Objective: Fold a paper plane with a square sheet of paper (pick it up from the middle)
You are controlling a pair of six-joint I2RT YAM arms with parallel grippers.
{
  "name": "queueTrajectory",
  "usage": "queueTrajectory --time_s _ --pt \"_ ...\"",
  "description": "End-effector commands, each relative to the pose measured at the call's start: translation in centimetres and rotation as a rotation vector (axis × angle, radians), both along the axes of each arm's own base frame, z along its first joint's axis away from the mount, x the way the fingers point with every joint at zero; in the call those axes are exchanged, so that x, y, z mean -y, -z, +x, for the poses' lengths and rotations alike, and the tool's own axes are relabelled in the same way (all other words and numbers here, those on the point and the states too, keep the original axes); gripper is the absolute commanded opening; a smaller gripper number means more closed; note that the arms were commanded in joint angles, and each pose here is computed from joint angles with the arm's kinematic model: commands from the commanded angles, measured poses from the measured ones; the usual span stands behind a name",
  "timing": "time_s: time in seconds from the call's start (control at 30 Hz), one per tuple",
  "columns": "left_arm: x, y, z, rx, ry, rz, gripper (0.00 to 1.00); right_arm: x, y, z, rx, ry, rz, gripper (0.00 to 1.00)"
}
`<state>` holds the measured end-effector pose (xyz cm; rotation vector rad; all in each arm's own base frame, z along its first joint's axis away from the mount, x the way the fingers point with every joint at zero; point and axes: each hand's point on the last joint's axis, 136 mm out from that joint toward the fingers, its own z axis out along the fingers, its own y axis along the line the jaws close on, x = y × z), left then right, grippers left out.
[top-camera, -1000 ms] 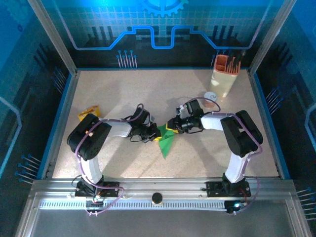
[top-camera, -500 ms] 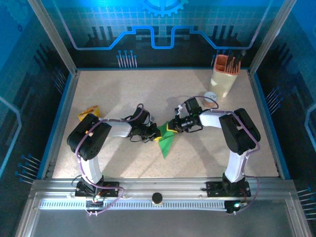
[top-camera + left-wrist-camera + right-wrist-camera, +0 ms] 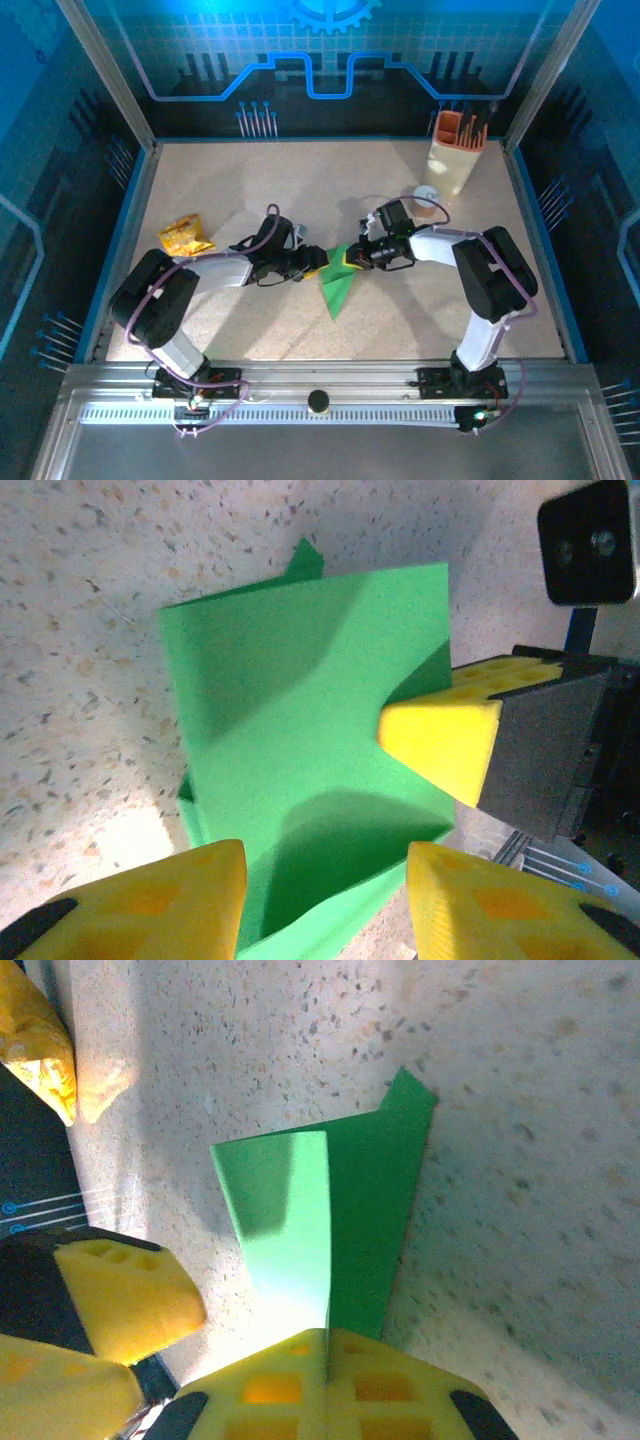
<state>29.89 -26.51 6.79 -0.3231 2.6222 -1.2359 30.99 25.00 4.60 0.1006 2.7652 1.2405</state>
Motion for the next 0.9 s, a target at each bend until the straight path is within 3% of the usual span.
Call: queueTrajectory --time_s 0.0,0.2,0.37,0.6,0.87 --pt "-0.7 -0.6 -0.2 0.089 0.001 0.033 0.49 1.7 -0.8 1.4 0.008 0.186 -0.004 0.04" --pt "0.8 -2.0 -2.4 0.257 0.158 0.187 0.51 2.9 -0.4 1.5 -0.031 0.391 -0.013 0.03" --pt "2.2 -1.6 -4.4 0.406 0.295 0.436 0.48 3.7 0.5 1.0 -0.060 0.495 -0.058 0.00" --pt "4.3 0.1 -6.2 0.522 0.442 0.657 0.48 3.4 0.4 0.7 -0.071 0.525 -0.046 0.00" --pt "4.7 1.5 -5.9 0.603 0.495 0.866 0.48 2.9 -0.3 0.9 -0.066 0.511 -0.024 0.00"
